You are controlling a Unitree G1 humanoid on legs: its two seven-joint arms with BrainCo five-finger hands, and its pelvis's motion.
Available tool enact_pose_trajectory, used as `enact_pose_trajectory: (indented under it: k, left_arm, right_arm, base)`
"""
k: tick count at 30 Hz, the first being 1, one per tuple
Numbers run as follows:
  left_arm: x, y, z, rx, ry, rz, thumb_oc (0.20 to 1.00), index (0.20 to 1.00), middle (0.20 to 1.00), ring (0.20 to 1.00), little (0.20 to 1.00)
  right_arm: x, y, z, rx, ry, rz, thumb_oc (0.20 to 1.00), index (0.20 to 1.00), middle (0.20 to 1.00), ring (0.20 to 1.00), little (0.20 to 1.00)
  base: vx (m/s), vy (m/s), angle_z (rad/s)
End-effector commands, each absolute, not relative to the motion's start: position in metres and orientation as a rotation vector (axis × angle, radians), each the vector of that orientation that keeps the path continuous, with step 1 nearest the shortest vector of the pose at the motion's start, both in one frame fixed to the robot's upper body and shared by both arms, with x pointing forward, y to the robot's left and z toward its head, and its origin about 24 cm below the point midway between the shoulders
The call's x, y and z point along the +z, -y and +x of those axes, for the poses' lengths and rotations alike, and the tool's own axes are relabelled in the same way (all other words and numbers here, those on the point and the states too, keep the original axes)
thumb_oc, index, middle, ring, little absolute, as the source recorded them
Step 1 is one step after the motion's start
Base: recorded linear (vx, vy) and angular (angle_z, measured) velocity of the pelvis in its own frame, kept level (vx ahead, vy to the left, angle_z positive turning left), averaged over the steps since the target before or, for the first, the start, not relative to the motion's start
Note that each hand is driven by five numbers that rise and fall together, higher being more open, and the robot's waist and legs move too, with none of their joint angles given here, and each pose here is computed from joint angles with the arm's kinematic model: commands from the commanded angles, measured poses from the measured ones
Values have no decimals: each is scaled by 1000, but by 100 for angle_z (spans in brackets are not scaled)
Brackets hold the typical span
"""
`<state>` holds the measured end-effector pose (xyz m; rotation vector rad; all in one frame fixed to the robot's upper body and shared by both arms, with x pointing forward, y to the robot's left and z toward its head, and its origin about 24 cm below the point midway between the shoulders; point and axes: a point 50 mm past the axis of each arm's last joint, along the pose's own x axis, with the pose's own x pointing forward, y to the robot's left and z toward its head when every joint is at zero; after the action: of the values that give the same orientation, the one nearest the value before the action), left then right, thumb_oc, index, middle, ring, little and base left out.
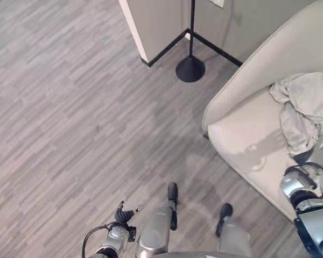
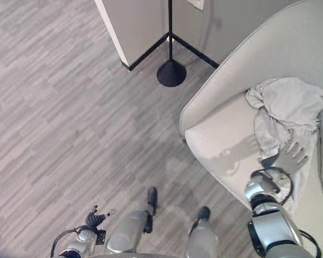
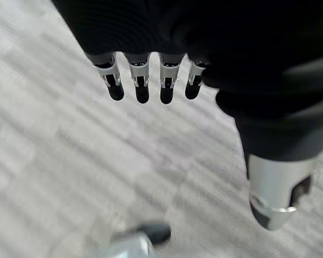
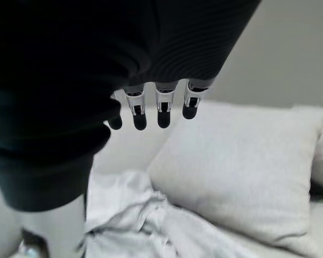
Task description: Hang the clothes on the sofa on the clothes rack.
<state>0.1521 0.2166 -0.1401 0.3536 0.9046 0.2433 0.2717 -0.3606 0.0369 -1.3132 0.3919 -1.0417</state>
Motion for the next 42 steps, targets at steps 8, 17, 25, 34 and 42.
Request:
enact_pose_trajectory:
  k: [8,17,25,34,42]
  left_arm:
    - [-122,-209,189,240,-751,347,1000,1000,1000,1000,1000]
    - [-129,-191,179,149,-772,354,1000,1000,1000,1000,1000]
    - [-123,-185,190,100,-722,413,1000,1000,1000,1000,1000]
    - [-98,-171,219,56,-551,382,1000,1000,1000,1000,1000]
    - [-99,-176,217,97,-567,371,1000,1000,1000,1000,1000]
  right_arm:
    - [76,374,280,-1183,-240,-1289,1000,1000,1000,1000,1000]
    - [81,379,277,-1212,-231,-1309,1000,1000,1000,1000,1000]
    - [104,399,276,-1290,-237,-1356,1000,1000,1000,1000,1000]
    - [139,423,274,-1429,-212,-1077,853,853,853,853,853]
    - [134,425,273,-1492,-215,-736,837,837,837,837,837]
  base:
    - [196,-206,19]
    - [122,-211,35]
    - [73,-105,11]
    - [76,-74,17]
    - [24,-28,-2]
